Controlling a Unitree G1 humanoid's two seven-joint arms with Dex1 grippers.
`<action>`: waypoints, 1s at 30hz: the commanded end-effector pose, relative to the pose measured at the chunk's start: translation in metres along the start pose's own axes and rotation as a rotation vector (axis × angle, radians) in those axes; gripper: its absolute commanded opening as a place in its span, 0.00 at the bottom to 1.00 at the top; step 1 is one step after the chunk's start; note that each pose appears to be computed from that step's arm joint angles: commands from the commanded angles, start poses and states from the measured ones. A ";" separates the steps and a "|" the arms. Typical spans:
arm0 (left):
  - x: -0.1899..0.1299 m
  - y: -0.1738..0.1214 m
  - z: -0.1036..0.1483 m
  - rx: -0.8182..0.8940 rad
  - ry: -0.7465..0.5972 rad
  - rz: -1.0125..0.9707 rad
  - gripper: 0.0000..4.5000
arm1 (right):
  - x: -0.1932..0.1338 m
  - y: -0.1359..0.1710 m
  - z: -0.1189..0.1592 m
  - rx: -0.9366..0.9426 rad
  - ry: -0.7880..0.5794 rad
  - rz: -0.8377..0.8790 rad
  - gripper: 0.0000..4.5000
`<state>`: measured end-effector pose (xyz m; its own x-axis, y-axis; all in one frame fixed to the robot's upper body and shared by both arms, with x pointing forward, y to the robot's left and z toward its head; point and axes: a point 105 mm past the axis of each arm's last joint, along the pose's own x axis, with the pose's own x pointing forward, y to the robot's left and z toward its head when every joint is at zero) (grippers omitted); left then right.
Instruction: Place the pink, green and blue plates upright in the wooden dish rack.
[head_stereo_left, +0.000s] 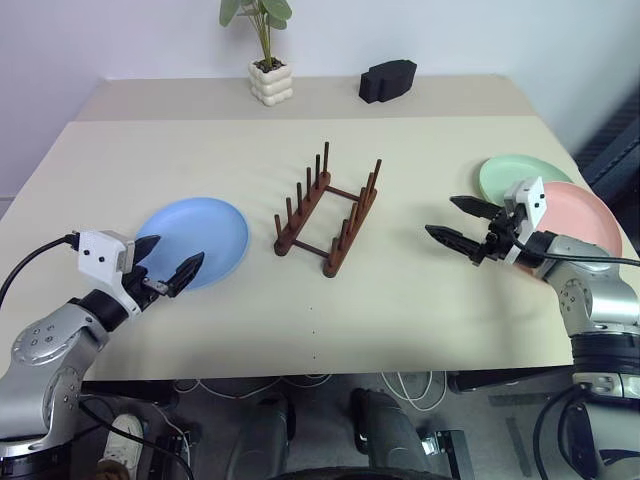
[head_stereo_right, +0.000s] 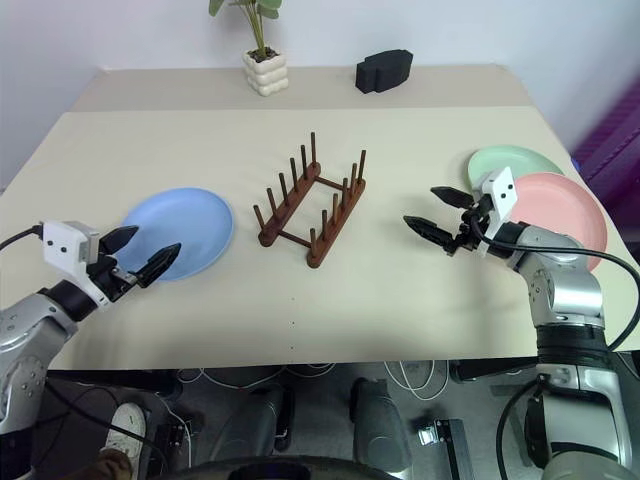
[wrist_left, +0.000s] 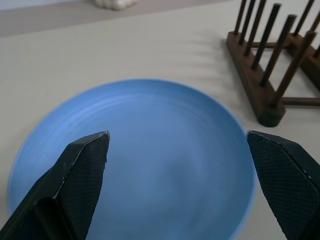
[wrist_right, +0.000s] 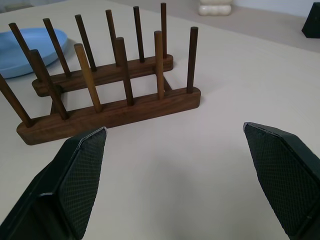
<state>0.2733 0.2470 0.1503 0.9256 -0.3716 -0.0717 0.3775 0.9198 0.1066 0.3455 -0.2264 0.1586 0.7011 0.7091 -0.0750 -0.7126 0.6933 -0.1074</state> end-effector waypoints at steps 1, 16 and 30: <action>-0.005 0.002 0.012 0.031 -0.042 0.014 1.00 | 0.004 -0.001 0.015 -0.044 -0.042 0.006 1.00; 0.004 -0.028 0.025 0.045 -0.046 -0.119 1.00 | 0.007 0.010 0.008 -0.032 -0.017 0.033 1.00; 0.054 -0.131 0.009 0.107 0.084 -0.584 1.00 | -0.005 0.034 0.002 -0.019 -0.018 0.017 1.00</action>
<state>0.2731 0.1105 0.1460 0.5725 -0.7943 -0.2034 0.8194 0.5632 0.1071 0.3206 -0.2057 0.1414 0.6803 0.7242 -0.1125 -0.7329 0.6739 -0.0935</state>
